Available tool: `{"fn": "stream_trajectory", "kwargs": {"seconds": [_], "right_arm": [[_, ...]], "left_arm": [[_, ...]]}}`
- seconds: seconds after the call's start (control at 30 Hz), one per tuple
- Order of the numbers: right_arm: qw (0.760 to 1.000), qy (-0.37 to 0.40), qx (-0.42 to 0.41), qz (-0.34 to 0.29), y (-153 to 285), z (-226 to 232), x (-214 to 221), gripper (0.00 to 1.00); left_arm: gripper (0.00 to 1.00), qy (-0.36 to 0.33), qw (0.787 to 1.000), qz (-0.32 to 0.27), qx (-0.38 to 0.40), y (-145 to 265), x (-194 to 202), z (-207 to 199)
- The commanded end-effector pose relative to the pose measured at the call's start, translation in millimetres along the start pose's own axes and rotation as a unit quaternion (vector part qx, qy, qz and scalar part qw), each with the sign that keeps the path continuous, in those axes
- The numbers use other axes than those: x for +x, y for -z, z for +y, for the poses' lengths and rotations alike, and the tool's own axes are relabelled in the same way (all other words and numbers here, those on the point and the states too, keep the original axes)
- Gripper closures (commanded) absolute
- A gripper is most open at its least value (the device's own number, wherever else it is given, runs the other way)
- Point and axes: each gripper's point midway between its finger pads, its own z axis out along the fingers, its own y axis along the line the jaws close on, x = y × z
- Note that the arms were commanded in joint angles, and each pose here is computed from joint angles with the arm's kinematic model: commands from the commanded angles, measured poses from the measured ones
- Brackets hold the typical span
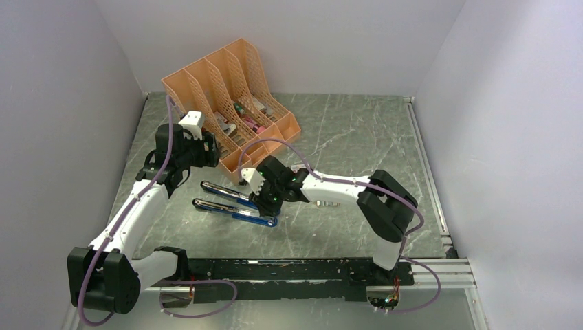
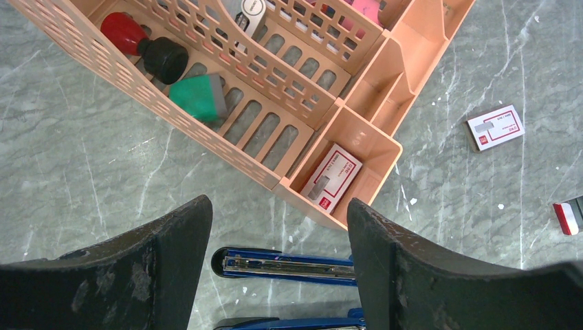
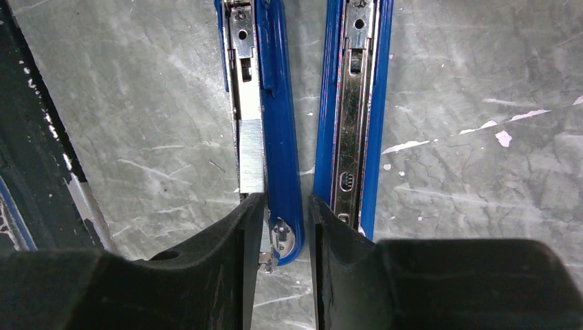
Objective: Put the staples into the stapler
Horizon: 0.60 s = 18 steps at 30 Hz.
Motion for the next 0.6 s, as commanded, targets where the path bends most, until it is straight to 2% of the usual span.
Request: {"fn": "stream_trajectory", "kwargs": {"seconds": [0.0,0.57], "right_arm": [[1.0,0.01,-0.004,-0.012,-3.9,-1.2,-10.8,0.66],[1.0,0.014,-0.008,-0.019,-6.1,-1.5,-18.0,0.66]], "left_arm": [[0.24,-0.004,1.0,-0.013,0.0,3.7,-6.2,0.9],[0.24,-0.004,1.0,-0.014,0.0,3.9,-6.9,0.8]]}}
